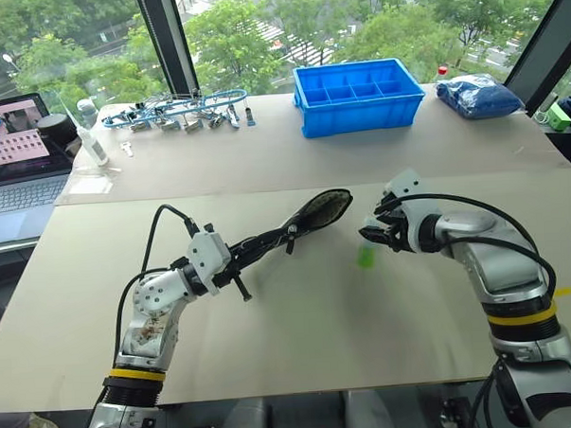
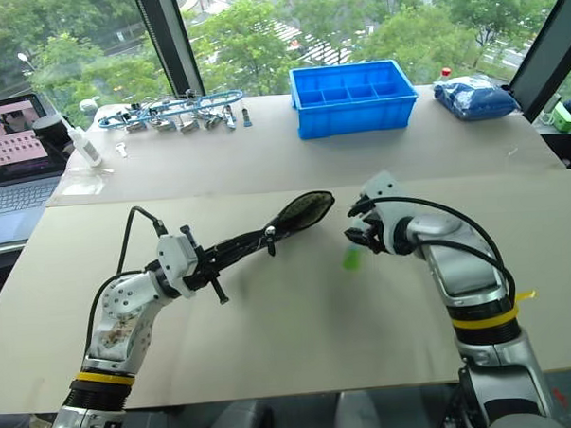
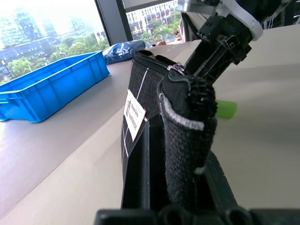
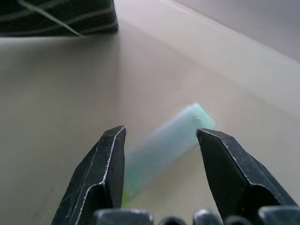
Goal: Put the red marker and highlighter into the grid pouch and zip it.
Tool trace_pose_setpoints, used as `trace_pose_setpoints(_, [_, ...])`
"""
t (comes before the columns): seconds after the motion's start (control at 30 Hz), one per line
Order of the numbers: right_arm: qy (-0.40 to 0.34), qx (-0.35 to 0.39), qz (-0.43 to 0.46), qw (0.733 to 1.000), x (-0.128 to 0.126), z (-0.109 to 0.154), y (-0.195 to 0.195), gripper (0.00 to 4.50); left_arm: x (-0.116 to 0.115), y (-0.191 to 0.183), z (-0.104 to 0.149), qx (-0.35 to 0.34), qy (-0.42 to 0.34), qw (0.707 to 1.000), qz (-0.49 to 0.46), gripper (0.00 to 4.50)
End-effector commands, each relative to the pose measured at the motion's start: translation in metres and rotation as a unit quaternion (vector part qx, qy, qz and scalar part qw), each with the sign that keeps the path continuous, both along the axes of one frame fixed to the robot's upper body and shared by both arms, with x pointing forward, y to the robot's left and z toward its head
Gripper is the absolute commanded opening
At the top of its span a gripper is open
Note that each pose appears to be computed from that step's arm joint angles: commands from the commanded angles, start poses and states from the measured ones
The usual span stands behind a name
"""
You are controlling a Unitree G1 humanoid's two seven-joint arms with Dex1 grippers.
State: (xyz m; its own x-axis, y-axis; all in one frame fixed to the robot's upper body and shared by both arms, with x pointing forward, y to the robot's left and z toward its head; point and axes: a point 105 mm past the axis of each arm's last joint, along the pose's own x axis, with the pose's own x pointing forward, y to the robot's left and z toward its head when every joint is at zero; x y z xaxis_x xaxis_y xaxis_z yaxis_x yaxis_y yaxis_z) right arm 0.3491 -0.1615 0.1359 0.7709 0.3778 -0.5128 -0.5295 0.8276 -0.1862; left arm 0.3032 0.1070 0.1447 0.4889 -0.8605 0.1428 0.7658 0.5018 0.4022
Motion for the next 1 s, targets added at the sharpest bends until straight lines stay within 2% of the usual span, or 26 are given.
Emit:
trace_pose_setpoints(0.03, [-0.027, -0.004, -0.027, 0.999, -0.005, 0.013, 0.000, 2.69, -0.002, -0.001, 0.009, -0.012, -0.021, 1.000, -0.002, 0.01])
trace_pose_setpoints(0.33, [0.021, 0.054, -0.101, 0.993, -0.012, -0.002, 0.007, 2.69, -0.001, -0.005, 0.009, -0.019, -0.020, 1.000, -0.005, 0.01])
trace_pose_setpoints(0.57, [0.023, 0.028, -0.114, 0.993, -0.015, -0.012, 0.005, 2.69, -0.001, -0.005, 0.008, -0.023, -0.019, 1.000, -0.002, 0.01])
trace_pose_setpoints(0.73, [-0.007, -0.020, -0.084, 0.996, -0.013, -0.016, 0.015, 2.69, -0.001, -0.005, 0.009, -0.023, -0.021, 1.000, 0.000, 0.01])
trace_pose_setpoints(0.83, [-0.048, -0.091, -0.051, 0.993, -0.010, -0.019, 0.016, 1.97, 0.000, -0.005, 0.009, -0.024, -0.022, 0.999, 0.001, 0.01])
trace_pose_setpoints(1.0, [-0.116, -0.204, -0.006, 0.972, -0.004, -0.018, 0.003, 0.20, 0.000, -0.004, 0.010, -0.023, -0.023, 0.999, 0.002, 0.01])
